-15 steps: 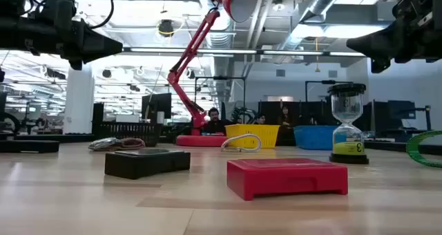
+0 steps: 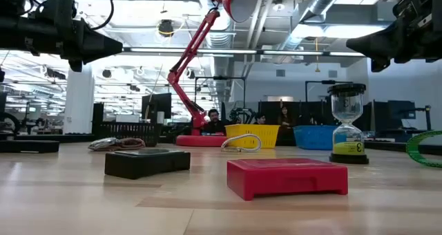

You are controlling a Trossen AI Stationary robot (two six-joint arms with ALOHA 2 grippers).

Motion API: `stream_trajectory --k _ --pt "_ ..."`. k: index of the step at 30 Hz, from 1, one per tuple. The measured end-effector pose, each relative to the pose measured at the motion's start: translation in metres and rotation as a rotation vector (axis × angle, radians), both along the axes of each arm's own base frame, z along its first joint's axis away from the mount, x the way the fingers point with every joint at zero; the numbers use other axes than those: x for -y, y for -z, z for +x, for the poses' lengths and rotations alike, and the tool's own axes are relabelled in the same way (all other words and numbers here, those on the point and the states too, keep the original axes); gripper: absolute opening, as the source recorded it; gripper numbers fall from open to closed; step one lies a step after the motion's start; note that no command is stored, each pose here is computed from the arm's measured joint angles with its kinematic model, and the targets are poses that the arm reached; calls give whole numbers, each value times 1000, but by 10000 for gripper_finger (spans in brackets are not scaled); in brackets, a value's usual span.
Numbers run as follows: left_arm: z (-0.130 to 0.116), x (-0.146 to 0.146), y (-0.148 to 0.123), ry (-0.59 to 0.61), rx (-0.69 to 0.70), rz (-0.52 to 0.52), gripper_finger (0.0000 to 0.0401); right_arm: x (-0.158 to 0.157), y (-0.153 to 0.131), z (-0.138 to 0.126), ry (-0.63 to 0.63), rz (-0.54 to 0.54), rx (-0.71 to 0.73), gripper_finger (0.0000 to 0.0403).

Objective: Pick & Place Office items
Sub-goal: Put the brown wrist watch into the black bin

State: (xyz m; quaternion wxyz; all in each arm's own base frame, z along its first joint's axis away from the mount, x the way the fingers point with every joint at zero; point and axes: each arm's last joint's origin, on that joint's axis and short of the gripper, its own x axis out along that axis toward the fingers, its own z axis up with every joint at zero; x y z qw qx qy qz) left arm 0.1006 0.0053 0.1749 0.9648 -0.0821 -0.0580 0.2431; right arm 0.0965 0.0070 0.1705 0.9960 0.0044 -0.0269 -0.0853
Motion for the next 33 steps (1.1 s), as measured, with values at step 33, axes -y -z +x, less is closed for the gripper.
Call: stream_trajectory --k 33 --pt "52 38 -81 252 -51 36 66 0 -1 0 -5 23 0 0"
